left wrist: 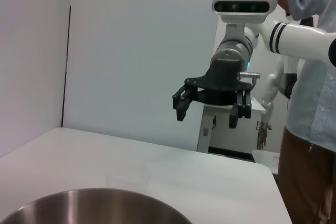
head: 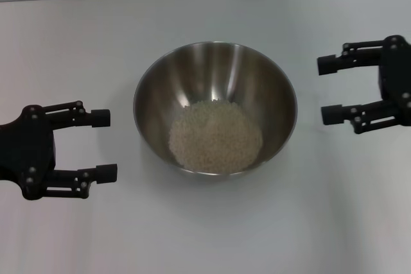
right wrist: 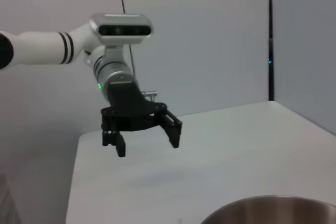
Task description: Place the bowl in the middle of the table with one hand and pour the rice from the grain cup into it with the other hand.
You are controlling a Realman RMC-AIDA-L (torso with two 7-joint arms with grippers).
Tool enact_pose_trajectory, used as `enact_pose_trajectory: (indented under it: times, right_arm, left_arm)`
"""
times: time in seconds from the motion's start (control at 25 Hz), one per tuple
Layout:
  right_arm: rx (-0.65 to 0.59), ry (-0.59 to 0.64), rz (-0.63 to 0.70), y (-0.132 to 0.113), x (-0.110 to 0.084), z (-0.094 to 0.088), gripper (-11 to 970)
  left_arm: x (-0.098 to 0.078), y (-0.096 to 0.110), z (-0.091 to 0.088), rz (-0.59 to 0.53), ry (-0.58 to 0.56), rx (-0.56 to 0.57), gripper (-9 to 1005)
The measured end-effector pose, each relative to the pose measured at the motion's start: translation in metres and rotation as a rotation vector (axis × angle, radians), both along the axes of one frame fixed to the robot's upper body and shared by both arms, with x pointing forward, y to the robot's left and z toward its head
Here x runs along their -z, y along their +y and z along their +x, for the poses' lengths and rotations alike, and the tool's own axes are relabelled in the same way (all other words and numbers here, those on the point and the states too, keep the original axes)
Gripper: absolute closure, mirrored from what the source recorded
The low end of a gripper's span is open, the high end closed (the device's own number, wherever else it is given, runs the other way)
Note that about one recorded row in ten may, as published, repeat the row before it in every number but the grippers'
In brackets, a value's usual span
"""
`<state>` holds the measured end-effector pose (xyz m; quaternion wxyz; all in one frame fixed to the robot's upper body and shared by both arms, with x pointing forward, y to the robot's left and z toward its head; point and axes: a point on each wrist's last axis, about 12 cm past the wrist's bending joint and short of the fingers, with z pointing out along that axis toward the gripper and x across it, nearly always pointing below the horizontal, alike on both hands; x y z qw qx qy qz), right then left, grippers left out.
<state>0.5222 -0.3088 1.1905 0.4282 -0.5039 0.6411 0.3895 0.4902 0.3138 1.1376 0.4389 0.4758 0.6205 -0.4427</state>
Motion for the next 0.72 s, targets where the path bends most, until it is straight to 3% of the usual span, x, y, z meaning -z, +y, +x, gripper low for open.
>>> enact_pose_trajectory:
  times: [0.72]
  right_arm:
    - [-0.067, 0.079, -0.087, 0.024, 0.006, 0.008, 175]
  left_arm:
    - [-0.006, -0.002, 0.003, 0.009, -0.022, 0.002, 150]
